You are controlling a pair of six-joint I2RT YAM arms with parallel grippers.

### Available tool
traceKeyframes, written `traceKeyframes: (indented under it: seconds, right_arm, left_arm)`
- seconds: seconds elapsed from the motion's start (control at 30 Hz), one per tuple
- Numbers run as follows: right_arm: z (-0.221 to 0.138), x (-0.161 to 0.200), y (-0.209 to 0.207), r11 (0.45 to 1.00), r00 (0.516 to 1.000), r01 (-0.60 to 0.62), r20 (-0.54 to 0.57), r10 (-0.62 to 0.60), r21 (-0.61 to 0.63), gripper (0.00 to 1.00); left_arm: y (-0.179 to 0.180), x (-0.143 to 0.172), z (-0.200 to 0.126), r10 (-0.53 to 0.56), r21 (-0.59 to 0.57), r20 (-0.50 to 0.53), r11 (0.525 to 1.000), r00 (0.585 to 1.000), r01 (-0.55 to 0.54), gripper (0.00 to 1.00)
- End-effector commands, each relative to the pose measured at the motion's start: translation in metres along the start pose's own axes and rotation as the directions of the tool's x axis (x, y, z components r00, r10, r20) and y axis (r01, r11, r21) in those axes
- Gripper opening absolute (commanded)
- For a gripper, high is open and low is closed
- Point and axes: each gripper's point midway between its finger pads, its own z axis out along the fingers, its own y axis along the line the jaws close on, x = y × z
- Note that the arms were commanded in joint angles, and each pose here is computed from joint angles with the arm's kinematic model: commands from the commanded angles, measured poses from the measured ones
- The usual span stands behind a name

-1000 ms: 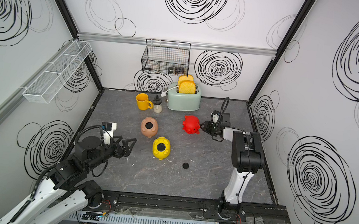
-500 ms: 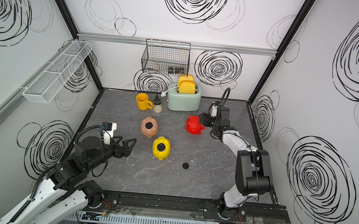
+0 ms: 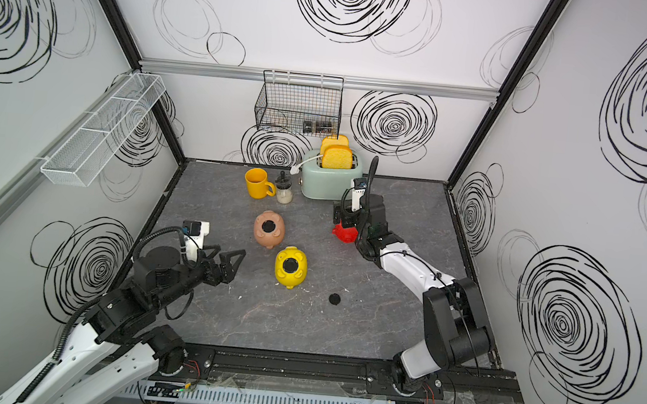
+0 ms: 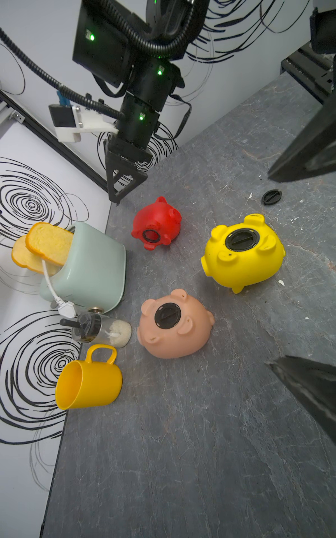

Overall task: Close piggy banks
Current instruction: Turn over the piggy bank at the center of the board.

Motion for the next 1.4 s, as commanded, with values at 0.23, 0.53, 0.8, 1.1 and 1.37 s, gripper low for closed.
traceKeyframes:
  seconds: [0.23, 0.53, 0.8, 1.1, 1.37]
  right_arm:
    - [0.016, 0.014, 0.010, 0.998, 0.998, 0.052, -0.037, -0.051, 0.033, 0.98]
    - [0.031, 0.041, 0.003, 0.984, 0.991, 0.073, -0.121, -0.053, 0.165, 0.98]
    - [0.040, 0.057, 0.001, 0.978, 0.988, 0.082, -0.148, -0.053, 0.194, 0.98]
    - [0.048, 0.075, -0.001, 0.975, 0.983, 0.073, -0.181, -0.034, 0.211, 0.98]
    - [0.055, 0.088, -0.008, 0.969, 0.978, 0.079, -0.207, -0.029, 0.235, 0.99]
  left_arm:
    - [-0.004, -0.006, -0.002, 0.001, 0.016, 0.036, 1.000, 0.999, -0.001, 0.96]
    - [-0.004, -0.006, -0.002, 0.001, 0.019, 0.037, 1.000, 0.999, -0.002, 0.96]
    - [-0.005, -0.006, -0.003, 0.003, 0.018, 0.039, 1.000, 0.999, -0.004, 0.96]
    - [-0.005, -0.007, -0.003, 0.004, 0.019, 0.039, 1.000, 0.999, -0.004, 0.96]
    - [-0.004, -0.007, -0.003, 0.002, 0.017, 0.041, 1.000, 0.999, -0.003, 0.96]
